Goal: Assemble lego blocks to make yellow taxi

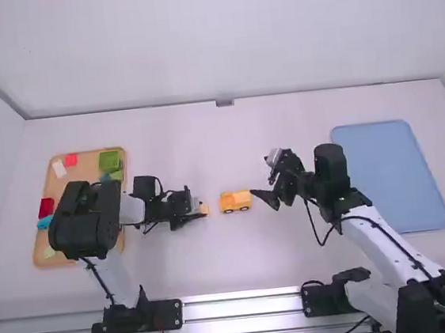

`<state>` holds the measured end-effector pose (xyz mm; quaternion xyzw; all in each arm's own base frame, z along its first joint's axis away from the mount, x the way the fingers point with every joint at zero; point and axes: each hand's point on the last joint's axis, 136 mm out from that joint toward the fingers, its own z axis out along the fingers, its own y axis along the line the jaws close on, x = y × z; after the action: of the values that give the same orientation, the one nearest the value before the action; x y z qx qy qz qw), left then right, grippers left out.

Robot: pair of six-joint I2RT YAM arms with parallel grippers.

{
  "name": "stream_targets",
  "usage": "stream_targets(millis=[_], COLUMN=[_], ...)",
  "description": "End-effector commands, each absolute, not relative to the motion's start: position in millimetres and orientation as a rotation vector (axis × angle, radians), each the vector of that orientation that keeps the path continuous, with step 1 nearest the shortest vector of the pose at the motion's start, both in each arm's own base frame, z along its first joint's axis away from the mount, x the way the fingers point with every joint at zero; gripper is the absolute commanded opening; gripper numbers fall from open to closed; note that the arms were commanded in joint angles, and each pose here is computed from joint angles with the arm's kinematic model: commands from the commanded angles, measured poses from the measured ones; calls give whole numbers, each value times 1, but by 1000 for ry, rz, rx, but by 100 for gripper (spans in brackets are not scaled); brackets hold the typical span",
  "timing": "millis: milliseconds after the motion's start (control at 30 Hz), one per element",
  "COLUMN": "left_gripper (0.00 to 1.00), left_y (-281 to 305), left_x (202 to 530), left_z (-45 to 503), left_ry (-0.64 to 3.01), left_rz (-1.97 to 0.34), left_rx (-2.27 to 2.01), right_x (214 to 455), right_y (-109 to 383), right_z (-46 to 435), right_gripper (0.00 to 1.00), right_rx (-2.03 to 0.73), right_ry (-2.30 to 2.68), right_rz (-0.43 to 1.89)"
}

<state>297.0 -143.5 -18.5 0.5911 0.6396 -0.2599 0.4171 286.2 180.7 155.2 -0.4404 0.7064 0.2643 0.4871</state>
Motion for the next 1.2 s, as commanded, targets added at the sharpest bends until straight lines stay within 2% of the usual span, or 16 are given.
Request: stream_targets(millis=[0, 167, 400, 600, 767, 933, 1167], left_gripper=[15, 7, 8, 11, 11, 14, 15], left_y=[-140, -142, -169, -194, -212, -215, -217], left_x=[296, 304, 300, 295, 289, 289, 294], left_z=[-18, 11, 65, 57, 51, 46, 32], left_ry=[1621, 1623, 1517, 1571, 1575, 1624, 1665], left_rz=[-634, -618, -705, -703, -667, -697, -732], left_rx=[1483, 1430, 1382, 1422, 1477, 1450, 1404], right_x=[289, 274, 266, 278, 289, 301, 300], right_y=[173, 184, 215, 228, 236, 245, 256], right_z=[156, 126, 66, 31, 15, 1, -17], right_gripper=[98, 98, 98, 98, 98, 98, 99], right_rx=[-1044, -1246, -1424, -1451, -1447, -1463, -1518], right_ry=[1747, 1696, 1534, 1474, 1420, 1381, 1389], right_rz=[598, 588, 706, 734, 890, 946, 980])
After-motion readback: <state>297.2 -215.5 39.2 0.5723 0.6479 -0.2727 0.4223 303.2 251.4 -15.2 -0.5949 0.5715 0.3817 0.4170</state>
